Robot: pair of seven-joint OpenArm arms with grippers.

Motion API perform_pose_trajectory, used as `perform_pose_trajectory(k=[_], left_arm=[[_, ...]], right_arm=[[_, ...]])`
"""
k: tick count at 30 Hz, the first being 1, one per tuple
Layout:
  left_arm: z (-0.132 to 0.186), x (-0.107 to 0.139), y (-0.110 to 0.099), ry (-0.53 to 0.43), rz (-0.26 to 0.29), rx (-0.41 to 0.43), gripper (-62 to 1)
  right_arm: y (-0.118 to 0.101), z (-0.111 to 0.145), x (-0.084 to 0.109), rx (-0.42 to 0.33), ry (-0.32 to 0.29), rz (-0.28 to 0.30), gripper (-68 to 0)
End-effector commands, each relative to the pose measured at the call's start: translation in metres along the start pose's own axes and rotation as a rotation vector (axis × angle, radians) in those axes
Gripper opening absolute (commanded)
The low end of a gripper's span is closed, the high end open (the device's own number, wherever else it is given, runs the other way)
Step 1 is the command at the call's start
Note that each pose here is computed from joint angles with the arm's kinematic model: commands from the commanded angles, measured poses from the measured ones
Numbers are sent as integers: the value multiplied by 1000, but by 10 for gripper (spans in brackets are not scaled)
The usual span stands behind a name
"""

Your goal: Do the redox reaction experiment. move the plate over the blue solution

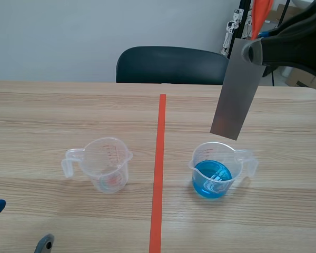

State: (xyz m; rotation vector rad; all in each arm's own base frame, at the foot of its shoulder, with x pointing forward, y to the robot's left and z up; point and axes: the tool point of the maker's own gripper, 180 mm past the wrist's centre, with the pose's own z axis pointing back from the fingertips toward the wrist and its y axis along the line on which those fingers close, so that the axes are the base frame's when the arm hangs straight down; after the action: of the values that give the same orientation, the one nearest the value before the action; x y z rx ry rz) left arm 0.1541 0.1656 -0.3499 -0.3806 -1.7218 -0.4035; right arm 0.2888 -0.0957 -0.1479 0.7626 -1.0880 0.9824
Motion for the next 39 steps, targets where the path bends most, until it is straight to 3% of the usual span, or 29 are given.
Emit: perform_pose_trajectory(k=[1, 8, 19, 28, 39], left_arm=[[-2, 11, 2, -63, -3, 4, 14], [-2, 12, 2, -63, -3, 4, 14], [-2, 12, 2, -63, 0, 4, 14], [-2, 12, 2, -63, 12, 4, 14], [-2, 12, 2, -63, 12, 4, 14]], right_arm=[[-2, 7, 12, -10, -32, 26, -669], [-2, 20, 8, -27, -50, 69, -669], [11, 19, -2, 15, -65, 157, -669], [14, 19, 4, 24, -104, 165, -669], [16, 12, 0, 36, -98, 168, -669]])
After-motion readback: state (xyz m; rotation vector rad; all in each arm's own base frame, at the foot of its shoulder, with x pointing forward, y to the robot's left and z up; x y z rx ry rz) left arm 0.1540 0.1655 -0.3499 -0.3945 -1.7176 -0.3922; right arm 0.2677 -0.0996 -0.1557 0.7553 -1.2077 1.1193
